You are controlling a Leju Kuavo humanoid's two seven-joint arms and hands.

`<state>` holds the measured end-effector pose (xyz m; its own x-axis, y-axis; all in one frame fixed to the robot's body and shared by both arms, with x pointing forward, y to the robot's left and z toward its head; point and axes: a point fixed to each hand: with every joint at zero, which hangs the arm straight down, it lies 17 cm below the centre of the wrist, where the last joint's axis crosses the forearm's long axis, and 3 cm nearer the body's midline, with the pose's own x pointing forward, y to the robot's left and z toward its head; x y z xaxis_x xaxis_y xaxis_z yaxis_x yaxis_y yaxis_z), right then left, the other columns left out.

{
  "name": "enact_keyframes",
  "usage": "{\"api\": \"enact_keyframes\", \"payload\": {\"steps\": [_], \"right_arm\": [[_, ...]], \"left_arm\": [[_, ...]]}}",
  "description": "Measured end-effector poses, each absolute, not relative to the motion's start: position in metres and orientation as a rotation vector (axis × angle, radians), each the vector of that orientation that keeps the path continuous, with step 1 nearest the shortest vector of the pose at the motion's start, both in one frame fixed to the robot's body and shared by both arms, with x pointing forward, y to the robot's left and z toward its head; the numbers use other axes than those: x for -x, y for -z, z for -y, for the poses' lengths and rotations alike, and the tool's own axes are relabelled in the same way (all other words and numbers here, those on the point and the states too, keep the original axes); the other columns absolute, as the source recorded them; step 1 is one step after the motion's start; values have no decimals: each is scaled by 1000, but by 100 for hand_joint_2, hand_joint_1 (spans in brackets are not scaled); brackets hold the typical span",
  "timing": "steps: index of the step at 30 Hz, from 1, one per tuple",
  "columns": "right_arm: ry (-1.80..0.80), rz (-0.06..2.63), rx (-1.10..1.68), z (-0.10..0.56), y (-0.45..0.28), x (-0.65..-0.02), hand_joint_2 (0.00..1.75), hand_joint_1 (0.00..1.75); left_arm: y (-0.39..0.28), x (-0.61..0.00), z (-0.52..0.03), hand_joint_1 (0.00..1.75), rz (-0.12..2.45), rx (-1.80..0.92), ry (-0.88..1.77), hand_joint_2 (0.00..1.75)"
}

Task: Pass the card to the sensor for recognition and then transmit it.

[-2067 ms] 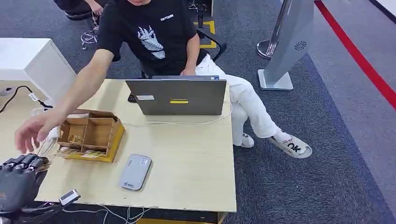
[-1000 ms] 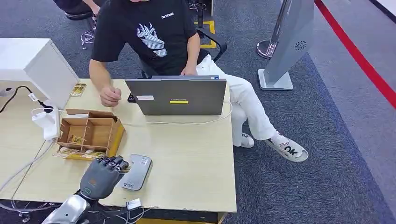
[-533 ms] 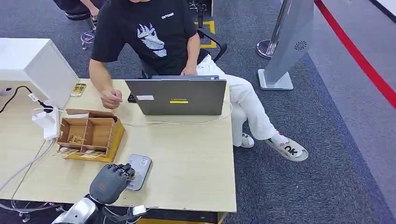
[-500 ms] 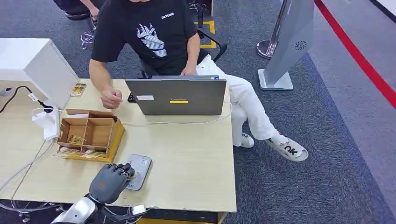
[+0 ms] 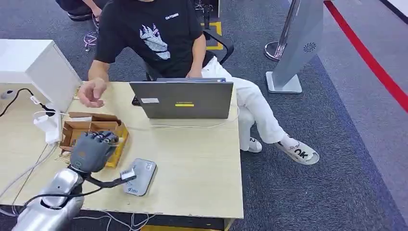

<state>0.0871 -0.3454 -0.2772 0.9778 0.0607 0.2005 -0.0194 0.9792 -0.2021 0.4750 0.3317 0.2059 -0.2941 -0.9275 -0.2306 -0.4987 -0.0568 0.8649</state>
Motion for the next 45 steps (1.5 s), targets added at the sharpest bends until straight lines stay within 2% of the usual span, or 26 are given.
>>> {"api": "enact_keyframes", "payload": {"steps": [4, 9, 10, 11, 12, 19, 35, 45], "right_arm": [[-49, 207, 201, 345, 277, -87, 175, 0], [-54, 207, 202, 345, 277, -87, 175, 0], [-54, 207, 201, 345, 277, -87, 175, 0], [-54, 206, 201, 345, 277, -86, 175, 0], [-54, 207, 202, 345, 277, -87, 175, 0], [-47, 206, 203, 346, 277, -86, 175, 0], [13, 196, 208, 351, 277, -84, 175, 0], [37, 190, 213, 353, 278, -80, 175, 0]], "left_arm": [[-254, -492, -359, 175, 1796, -1627, 1238, 175], [-281, -496, -376, 173, 1802, -1691, 1178, 175], [-284, -496, -380, 33, 1799, -1702, 1174, 175], [-285, -496, -382, 33, 1797, -1708, 1169, 175], [-286, -496, -383, 0, 1797, -1712, 1169, 175], [-266, -482, -374, 0, 1804, -1701, 1219, 175], [-128, -396, -275, 0, 1776, -1435, 1587, 175], [-114, -377, -309, 0, 1723, -1408, 1500, 175]]}}
